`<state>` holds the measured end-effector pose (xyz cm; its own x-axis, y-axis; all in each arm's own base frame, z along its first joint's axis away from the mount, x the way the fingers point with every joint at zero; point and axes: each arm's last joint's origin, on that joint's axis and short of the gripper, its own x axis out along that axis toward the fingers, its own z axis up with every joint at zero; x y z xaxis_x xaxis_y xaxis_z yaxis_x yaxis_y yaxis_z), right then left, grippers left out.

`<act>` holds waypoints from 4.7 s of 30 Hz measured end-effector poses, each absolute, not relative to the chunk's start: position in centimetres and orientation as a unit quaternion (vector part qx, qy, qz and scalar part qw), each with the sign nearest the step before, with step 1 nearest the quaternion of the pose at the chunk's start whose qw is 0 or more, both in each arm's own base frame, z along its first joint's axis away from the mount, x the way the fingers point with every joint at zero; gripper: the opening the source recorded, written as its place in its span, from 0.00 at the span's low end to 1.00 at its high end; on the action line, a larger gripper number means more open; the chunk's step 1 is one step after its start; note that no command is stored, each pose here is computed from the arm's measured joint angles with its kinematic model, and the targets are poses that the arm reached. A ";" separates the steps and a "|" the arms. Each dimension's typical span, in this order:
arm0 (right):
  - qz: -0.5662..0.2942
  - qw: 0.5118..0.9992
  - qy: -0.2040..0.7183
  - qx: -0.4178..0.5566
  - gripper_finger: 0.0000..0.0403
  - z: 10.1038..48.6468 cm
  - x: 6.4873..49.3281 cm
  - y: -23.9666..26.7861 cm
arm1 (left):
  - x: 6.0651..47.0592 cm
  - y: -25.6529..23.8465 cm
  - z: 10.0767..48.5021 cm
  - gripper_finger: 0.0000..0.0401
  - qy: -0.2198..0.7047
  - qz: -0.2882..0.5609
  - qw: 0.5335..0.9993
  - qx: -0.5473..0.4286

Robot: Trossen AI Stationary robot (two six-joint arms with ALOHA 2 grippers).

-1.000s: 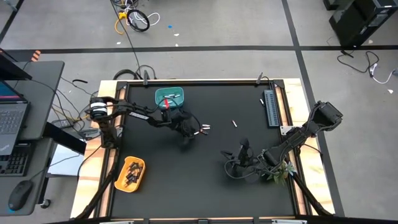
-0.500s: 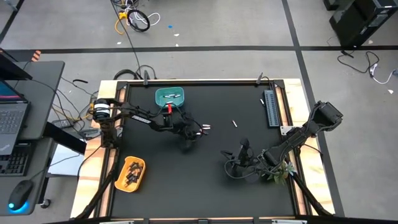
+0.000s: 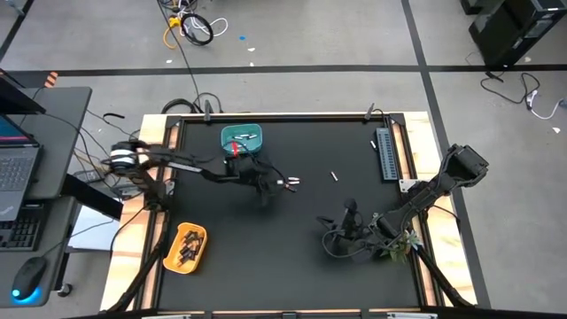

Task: Sort batteries
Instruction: Put the silver battery into the green bin, then put the black battery into the yellow bin

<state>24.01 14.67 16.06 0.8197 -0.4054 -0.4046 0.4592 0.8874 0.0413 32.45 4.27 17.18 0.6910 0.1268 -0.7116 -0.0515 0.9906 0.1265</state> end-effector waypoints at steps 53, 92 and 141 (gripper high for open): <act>-0.226 0.960 0.154 0.055 0.00 16.5 24.1 15.0 | 32.3 6.3 16.0 0.51 0.389 0.020 0.915 0.105; -0.219 0.962 0.154 0.059 0.00 16.5 24.0 15.2 | 36.5 2.9 12.4 0.31 0.406 -0.064 0.907 0.091; -0.219 0.962 0.151 0.061 0.00 16.6 24.0 15.3 | 37.4 -1.5 11.5 0.13 0.445 -0.047 0.891 0.078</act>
